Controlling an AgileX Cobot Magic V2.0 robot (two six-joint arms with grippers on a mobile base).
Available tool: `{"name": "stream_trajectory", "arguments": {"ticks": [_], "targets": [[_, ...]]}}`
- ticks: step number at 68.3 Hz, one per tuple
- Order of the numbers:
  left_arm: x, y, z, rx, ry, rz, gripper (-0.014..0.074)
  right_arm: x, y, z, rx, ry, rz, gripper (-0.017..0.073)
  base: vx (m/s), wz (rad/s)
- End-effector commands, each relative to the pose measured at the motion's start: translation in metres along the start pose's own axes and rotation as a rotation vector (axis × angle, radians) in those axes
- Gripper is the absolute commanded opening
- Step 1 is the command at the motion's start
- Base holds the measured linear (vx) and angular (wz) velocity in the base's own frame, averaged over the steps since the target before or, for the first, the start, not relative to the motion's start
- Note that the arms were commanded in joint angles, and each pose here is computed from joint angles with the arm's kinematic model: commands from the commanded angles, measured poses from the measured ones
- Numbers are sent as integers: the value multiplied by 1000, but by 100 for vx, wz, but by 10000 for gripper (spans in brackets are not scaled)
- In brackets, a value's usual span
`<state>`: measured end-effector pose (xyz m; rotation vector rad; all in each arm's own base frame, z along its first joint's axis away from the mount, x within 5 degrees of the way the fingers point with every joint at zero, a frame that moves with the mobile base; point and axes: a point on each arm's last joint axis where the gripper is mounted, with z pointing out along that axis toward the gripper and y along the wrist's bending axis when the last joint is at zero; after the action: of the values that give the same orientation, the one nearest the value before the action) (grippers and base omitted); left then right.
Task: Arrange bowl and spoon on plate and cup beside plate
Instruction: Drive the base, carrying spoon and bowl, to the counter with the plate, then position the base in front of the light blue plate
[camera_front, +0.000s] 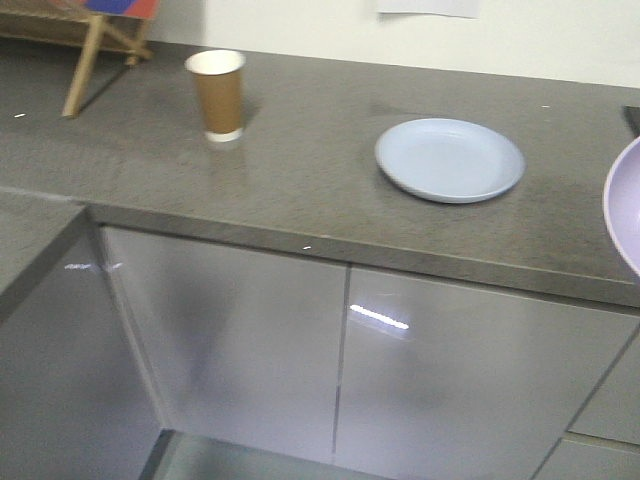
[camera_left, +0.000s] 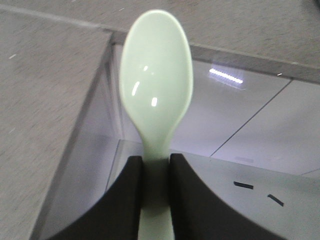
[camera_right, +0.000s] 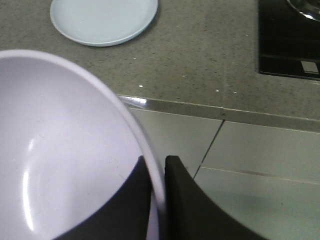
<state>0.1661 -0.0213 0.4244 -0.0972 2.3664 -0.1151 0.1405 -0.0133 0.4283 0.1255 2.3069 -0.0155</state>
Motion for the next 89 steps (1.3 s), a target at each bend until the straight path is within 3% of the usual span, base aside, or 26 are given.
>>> {"name": "stream_trajectory", "arguments": {"ticks": [1,31,89], "targets": [[-8,-2,-8,23,-87,-5,-6,-10,-1,-9,8,-95,-6,-6,16,-57],[-8,-2,-8,23,-87,-5,-6,-10,-1,-9,8,-95,-6,-6,16,-40],[-8,-2,-8,23,-87,-5,-6,-10,-1,-9,8,-95,-6,-6,15,-9]]}}
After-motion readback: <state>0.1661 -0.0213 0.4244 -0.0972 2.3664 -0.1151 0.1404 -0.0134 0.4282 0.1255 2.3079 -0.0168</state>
